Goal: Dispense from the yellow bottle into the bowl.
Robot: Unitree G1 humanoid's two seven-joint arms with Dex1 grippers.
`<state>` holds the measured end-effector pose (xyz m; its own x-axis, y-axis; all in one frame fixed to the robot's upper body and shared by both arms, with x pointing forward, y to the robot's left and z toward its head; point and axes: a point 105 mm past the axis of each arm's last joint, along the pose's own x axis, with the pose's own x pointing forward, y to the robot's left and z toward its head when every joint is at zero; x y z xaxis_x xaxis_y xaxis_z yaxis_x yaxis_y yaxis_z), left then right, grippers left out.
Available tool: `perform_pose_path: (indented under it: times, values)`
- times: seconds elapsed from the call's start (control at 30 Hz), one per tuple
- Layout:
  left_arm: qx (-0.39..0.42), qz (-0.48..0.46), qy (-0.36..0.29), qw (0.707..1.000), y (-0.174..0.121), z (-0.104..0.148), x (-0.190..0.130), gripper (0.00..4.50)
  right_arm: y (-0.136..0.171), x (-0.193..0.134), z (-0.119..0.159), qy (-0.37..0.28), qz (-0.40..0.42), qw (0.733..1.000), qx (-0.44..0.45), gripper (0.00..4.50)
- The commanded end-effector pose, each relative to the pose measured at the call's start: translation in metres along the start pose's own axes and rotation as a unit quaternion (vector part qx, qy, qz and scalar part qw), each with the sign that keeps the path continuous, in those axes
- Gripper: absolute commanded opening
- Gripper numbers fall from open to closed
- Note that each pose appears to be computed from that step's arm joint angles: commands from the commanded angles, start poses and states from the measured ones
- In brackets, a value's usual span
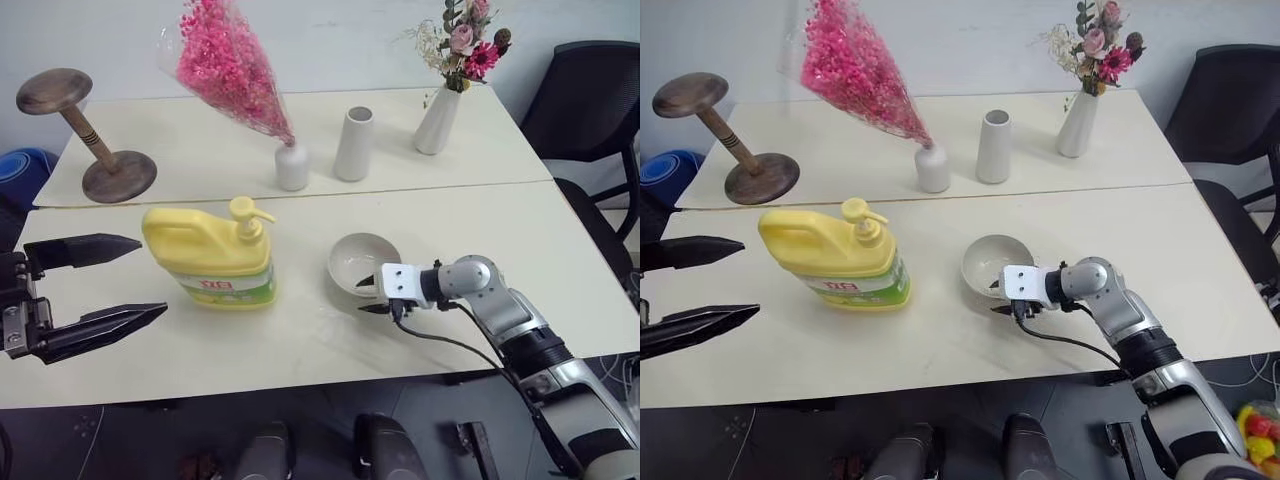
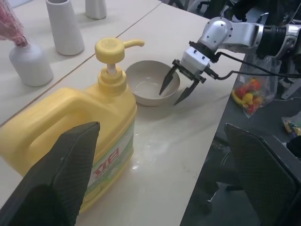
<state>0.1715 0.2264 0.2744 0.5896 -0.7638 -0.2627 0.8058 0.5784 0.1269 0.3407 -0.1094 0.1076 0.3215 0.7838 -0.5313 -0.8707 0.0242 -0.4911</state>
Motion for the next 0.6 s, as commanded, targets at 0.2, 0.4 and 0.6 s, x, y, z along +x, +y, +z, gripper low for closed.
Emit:
perform_pose_path:
  times: [0.2, 0.4, 0.6]
  values:
    - [0.002, 0.032, 0.001, 0.999, 0.008, -0.008, -0.023, 4.5, -0.017, -0.102, 0.023, -0.063, 0.03, 0.99, 0.119, 4.44]
    - [-0.011, 0.067, 0.011, 0.998, 0.017, -0.021, -0.043, 4.5, -0.033, -0.163, 0.022, -0.066, 0.011, 0.979, 0.192, 4.44]
    - [0.001, 0.06, 0.013, 0.998, 0.017, -0.029, -0.034, 4.5, -0.034, -0.147, 0.016, -0.058, -0.006, 0.981, 0.186, 4.44]
